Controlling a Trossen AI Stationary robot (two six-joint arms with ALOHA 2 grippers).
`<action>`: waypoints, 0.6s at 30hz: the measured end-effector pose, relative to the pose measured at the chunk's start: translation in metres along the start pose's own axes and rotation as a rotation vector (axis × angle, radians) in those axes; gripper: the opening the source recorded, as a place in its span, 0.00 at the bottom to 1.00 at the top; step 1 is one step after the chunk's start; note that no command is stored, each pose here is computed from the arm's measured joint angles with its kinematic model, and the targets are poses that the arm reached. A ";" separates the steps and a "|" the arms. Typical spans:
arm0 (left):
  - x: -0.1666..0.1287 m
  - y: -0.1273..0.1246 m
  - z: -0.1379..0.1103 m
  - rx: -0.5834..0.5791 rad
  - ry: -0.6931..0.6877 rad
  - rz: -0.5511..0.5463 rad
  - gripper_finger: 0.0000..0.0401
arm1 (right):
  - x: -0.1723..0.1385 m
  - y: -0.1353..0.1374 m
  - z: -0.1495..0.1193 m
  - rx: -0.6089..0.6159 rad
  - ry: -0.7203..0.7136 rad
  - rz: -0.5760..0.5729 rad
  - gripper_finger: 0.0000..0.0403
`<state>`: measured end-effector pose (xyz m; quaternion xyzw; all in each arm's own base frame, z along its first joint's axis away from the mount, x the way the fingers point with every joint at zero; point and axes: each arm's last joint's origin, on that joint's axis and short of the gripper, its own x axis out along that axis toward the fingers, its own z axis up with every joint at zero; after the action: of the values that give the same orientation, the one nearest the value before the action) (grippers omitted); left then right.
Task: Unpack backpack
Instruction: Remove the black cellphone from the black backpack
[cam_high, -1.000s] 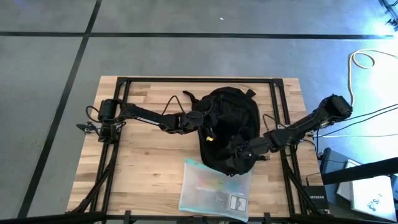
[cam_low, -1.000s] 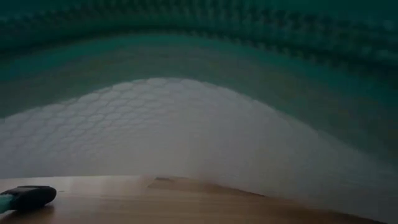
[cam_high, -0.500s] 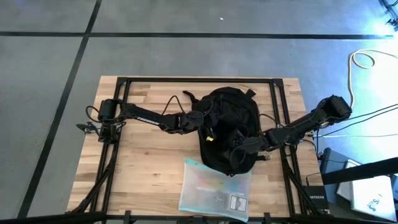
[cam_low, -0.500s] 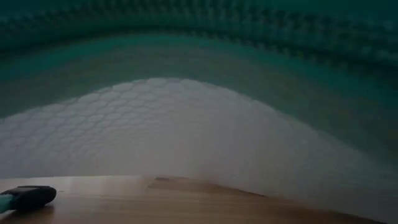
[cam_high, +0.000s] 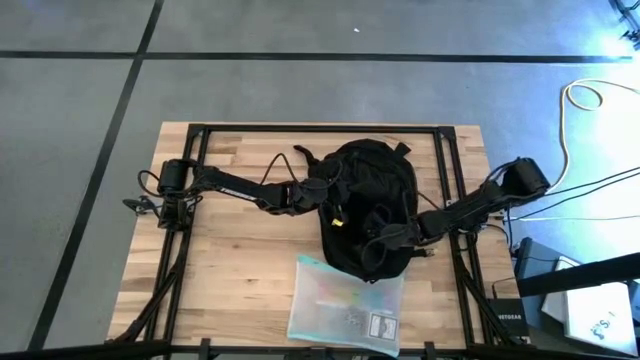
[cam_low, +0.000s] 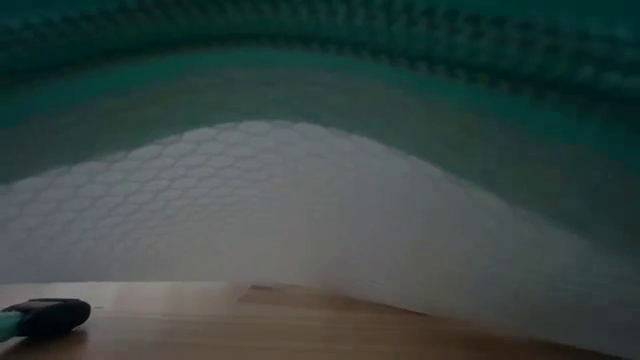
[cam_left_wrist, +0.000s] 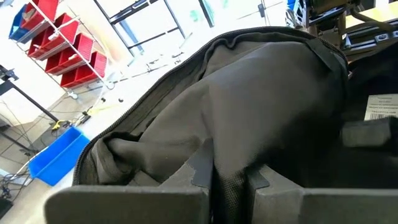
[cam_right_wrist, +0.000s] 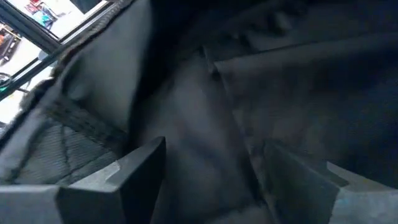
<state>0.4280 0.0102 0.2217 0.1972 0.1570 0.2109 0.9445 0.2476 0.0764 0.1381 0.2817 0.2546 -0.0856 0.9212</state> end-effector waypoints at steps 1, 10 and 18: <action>0.000 0.000 0.000 0.000 0.000 0.000 0.02 | 0.002 -0.002 0.000 0.008 0.001 -0.010 0.64; 0.000 -0.002 0.000 0.002 0.002 -0.003 0.02 | 0.007 -0.035 0.006 0.199 0.009 -0.252 0.64; -0.001 -0.002 -0.001 0.001 0.005 0.001 0.02 | 0.003 -0.049 0.004 0.155 -0.110 -0.500 0.64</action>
<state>0.4278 0.0080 0.2203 0.1974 0.1594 0.2117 0.9438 0.2367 0.0334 0.1164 0.2747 0.2584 -0.3447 0.8596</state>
